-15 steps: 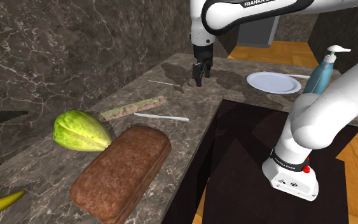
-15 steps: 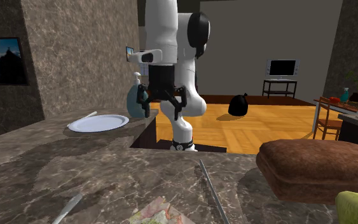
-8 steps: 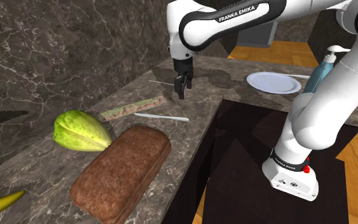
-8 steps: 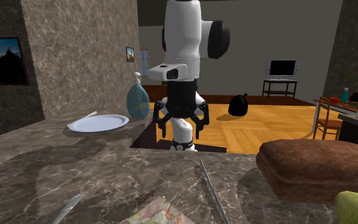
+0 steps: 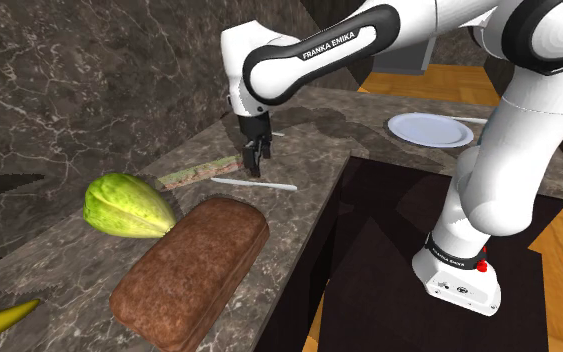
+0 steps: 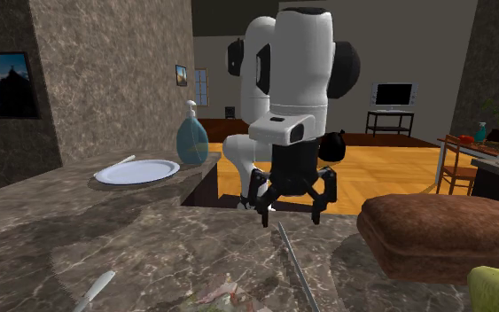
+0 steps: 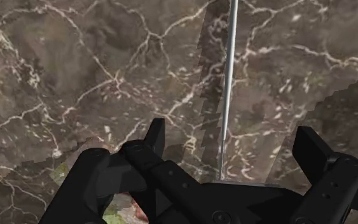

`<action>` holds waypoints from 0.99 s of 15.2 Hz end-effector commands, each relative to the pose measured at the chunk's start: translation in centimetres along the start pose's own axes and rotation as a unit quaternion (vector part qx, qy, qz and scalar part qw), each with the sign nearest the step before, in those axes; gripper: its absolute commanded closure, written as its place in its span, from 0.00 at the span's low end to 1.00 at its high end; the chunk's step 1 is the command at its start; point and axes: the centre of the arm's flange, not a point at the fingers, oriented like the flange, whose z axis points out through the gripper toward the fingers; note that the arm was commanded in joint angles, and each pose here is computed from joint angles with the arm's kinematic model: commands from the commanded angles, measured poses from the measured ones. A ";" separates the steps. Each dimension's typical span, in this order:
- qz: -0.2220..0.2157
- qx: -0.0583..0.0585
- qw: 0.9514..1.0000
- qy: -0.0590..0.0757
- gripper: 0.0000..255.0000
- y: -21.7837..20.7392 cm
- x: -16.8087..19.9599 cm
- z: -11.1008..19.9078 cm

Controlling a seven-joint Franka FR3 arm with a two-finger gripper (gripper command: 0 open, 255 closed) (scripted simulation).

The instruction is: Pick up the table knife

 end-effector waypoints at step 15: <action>-0.007 0.001 1.000 0.000 1.00 -0.4 1.0 4.4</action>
